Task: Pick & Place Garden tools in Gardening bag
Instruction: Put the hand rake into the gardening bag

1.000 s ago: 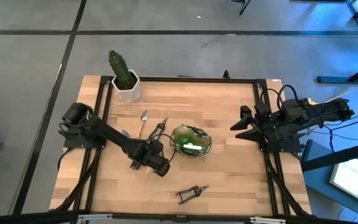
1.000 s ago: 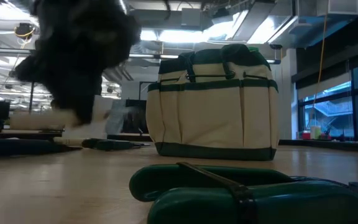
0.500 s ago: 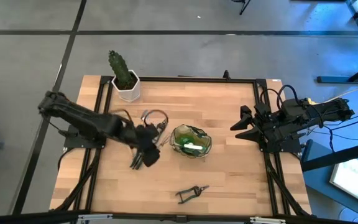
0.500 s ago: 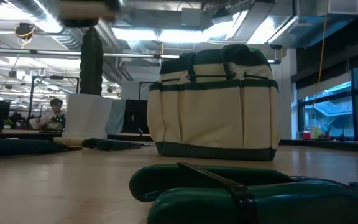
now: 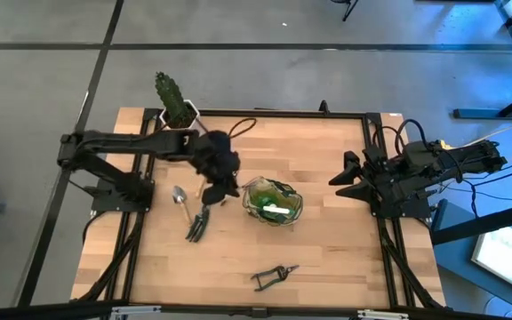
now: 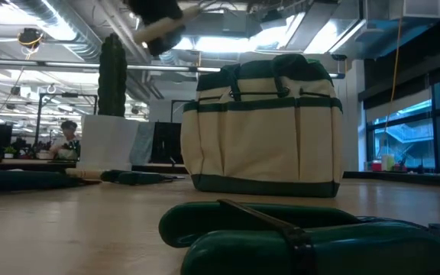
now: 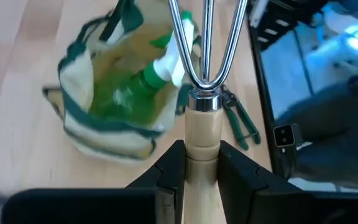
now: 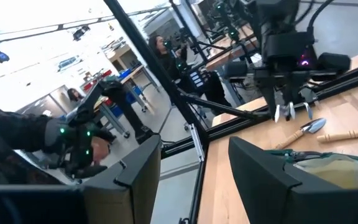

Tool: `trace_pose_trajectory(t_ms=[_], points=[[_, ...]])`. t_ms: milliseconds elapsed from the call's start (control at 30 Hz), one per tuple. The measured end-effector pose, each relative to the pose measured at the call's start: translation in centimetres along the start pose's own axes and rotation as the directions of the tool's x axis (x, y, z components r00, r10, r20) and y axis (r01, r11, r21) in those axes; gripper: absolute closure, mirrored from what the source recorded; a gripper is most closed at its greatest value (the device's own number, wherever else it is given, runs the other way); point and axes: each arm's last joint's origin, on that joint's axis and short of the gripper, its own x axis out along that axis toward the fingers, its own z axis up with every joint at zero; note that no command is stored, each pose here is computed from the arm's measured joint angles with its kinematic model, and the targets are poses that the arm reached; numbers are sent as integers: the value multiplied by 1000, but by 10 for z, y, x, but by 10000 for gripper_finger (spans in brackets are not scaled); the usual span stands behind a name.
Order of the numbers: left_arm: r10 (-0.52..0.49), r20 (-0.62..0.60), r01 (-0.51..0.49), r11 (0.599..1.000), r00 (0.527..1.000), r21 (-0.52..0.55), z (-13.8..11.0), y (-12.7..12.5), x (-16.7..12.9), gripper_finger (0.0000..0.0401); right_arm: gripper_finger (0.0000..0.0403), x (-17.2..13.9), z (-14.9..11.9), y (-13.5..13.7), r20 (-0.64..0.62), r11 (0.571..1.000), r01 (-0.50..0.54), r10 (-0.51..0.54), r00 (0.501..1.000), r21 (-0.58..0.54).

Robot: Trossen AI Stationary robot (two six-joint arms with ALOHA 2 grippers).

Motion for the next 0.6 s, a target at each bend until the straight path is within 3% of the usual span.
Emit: trace_pose_trajectory(t_ms=[167,400,600], points=[[-31,5,30,991,1000,132,11,22,9,340,210,0,1,-1,32,999,46,-46,998,16],[-49,31,37,949,998,312,55,34,31,340,210,0,2,-3,70,995,101,-102,992,22],[-132,-1,123,923,991,366,75,40,53,340,210,0,2,-4,84,992,126,-127,988,24]])
